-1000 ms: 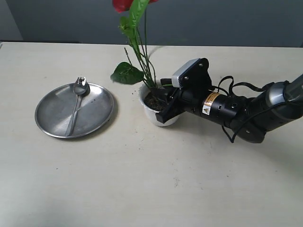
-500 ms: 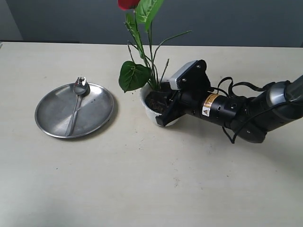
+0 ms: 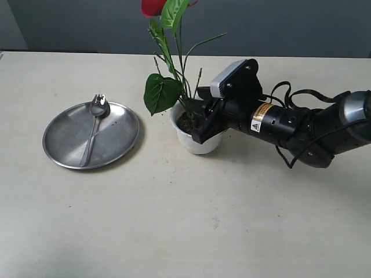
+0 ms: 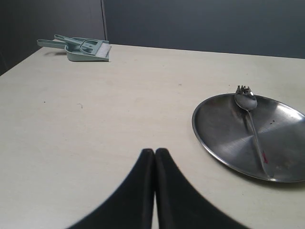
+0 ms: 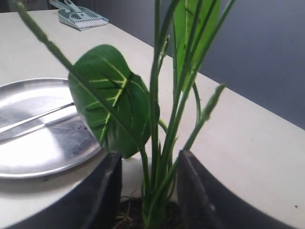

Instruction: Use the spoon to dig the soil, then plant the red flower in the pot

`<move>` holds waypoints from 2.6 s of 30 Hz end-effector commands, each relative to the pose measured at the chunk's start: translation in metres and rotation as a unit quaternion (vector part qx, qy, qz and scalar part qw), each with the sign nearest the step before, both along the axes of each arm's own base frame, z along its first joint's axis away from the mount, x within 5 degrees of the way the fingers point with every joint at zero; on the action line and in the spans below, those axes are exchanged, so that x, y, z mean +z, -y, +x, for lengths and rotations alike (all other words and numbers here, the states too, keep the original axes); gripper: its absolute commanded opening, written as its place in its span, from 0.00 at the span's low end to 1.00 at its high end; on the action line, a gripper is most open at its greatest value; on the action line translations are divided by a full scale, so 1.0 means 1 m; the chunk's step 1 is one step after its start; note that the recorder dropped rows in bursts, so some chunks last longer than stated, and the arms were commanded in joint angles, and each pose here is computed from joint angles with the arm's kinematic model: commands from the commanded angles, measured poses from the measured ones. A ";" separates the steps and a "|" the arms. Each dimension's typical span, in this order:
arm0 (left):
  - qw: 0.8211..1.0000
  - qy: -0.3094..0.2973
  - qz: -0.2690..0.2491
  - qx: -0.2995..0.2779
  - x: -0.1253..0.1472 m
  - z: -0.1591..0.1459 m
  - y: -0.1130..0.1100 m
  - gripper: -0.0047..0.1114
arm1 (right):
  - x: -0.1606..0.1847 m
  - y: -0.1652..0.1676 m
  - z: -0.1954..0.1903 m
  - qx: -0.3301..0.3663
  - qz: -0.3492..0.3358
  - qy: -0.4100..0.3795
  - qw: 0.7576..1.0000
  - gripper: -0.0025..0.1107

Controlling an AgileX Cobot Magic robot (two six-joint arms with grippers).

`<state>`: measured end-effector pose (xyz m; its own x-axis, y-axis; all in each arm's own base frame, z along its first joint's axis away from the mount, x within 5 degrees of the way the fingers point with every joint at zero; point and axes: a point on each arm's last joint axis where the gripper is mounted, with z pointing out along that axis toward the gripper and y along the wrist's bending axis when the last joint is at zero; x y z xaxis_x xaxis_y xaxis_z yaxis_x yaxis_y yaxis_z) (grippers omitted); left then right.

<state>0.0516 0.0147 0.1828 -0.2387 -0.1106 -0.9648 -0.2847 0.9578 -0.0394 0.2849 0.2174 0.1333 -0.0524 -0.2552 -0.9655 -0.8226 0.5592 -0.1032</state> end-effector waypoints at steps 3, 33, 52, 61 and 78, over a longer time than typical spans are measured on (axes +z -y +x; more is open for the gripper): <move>1.000 0.007 0.001 -0.001 0.000 0.000 0.000 0.04 | 0.013 0.004 -0.001 -0.011 -0.021 0.000 1.000 0.36; 1.000 0.007 0.001 -0.001 0.000 0.000 0.000 0.04 | 0.082 0.027 -0.009 -0.102 -0.022 -0.008 0.995 0.25; 1.000 0.007 0.001 -0.001 0.000 0.000 0.000 0.04 | 0.138 0.044 -0.029 -0.127 0.002 0.029 0.991 0.03; 1.000 0.007 0.001 -0.001 0.000 0.000 0.000 0.04 | 0.174 0.065 -0.054 -0.151 -0.006 0.040 0.988 0.03; 1.000 0.007 0.001 -0.001 0.000 0.000 0.000 0.04 | 0.204 0.092 -0.069 -0.194 0.034 0.056 0.979 0.03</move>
